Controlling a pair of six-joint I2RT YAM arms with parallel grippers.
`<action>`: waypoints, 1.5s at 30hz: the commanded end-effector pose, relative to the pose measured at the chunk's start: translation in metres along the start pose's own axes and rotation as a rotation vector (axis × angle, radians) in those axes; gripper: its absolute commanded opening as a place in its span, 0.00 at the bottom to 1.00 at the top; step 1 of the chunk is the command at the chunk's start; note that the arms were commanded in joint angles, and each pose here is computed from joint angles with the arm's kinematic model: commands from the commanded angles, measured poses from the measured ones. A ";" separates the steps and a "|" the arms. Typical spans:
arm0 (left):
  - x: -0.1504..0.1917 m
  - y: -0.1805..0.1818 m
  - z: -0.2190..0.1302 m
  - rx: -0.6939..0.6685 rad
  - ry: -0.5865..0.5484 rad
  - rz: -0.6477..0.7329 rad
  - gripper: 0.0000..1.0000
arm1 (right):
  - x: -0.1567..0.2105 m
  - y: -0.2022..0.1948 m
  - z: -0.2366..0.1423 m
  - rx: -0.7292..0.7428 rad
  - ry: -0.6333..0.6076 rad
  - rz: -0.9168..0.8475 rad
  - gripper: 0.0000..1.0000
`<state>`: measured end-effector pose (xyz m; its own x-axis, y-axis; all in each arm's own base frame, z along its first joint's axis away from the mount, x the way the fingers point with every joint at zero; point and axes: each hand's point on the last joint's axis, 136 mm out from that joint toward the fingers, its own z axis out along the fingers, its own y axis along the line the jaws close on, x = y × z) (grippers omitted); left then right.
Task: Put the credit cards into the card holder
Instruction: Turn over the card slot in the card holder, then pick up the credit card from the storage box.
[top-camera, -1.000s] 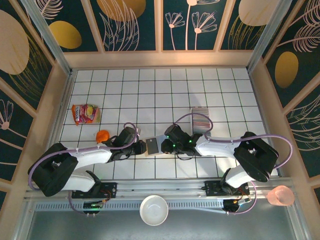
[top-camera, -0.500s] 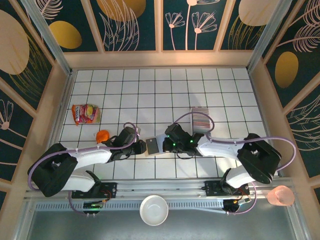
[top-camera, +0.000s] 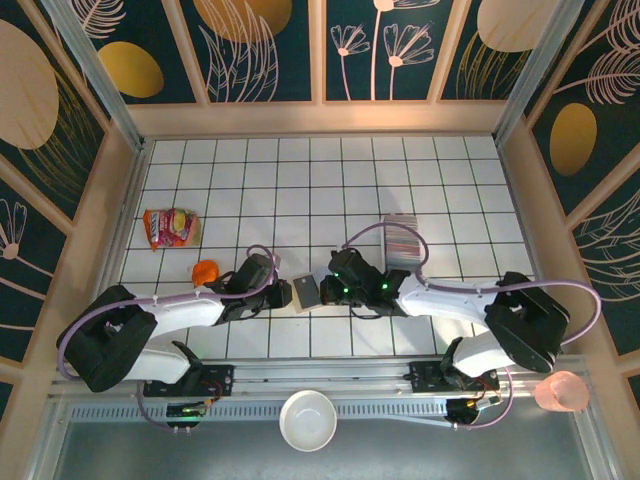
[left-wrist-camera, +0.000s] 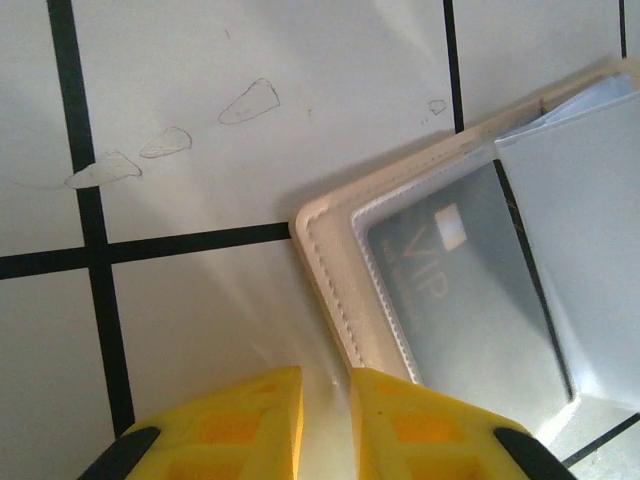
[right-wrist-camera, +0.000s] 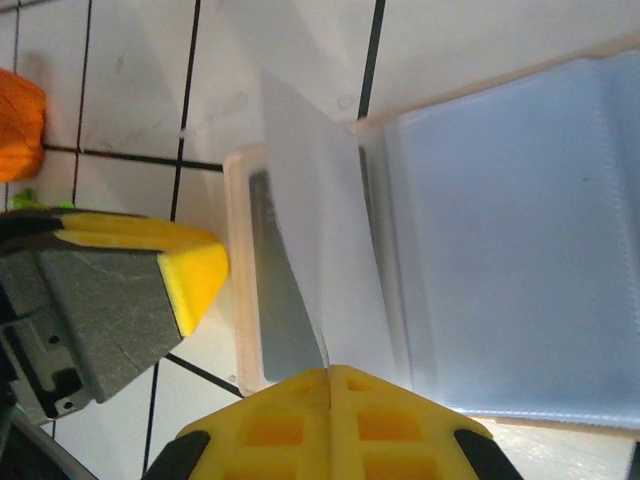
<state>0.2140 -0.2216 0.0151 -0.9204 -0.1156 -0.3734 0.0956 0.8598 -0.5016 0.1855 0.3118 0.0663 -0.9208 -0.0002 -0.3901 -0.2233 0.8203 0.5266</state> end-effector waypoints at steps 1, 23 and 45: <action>-0.008 0.004 -0.003 -0.035 -0.036 -0.008 0.20 | 0.005 0.019 0.013 -0.051 0.040 -0.046 0.00; -0.030 0.031 -0.033 -0.149 -0.230 -0.117 0.33 | 0.017 0.075 0.048 -0.215 0.085 -0.064 0.28; -0.025 -0.003 -0.030 0.005 -0.154 -0.026 0.42 | -0.041 -0.017 -0.154 0.201 -0.222 -1.609 0.85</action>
<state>0.2255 -0.1991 0.0466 -0.8479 -0.2478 -0.4686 0.0279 0.8619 -0.5063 0.1800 0.2489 0.2708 0.0996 -0.4660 -0.8791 -0.8060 0.4803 -0.3459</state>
